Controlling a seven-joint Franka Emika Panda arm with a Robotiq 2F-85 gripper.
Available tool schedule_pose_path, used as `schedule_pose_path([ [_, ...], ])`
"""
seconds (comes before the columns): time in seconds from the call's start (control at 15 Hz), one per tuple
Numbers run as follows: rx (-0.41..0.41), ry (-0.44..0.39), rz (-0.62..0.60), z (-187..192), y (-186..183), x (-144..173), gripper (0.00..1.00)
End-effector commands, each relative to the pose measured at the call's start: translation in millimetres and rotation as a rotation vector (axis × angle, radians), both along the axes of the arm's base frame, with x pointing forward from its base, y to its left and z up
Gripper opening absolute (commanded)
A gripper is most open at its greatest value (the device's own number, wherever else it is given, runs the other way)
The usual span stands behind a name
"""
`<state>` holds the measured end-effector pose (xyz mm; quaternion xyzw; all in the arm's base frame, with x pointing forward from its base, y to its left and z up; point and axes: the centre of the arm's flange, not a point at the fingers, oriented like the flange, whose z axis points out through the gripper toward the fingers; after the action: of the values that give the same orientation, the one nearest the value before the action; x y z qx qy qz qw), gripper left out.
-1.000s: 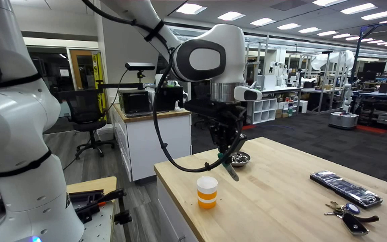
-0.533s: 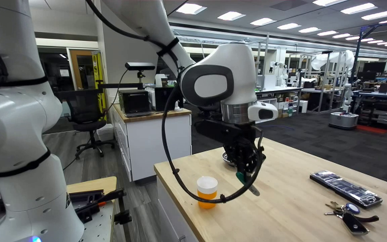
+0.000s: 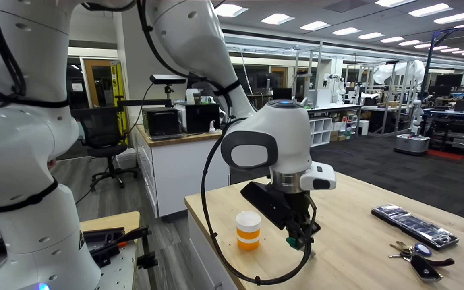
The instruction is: Remove the marker from the mug cup
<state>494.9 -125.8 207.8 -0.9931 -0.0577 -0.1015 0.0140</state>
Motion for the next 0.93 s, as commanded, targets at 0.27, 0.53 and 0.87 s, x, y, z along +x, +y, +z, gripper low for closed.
schedule_pose_path([
  [0.27, -0.037, -0.010, 0.023, -7.4, -9.6, -3.5, 0.79],
  [0.53, -0.049, 0.014, 0.024, -1.3, -10.2, -9.1, 1.00],
  [0.87, -0.043, 0.019, 0.038, -11.7, -10.3, -1.7, 1.00],
])
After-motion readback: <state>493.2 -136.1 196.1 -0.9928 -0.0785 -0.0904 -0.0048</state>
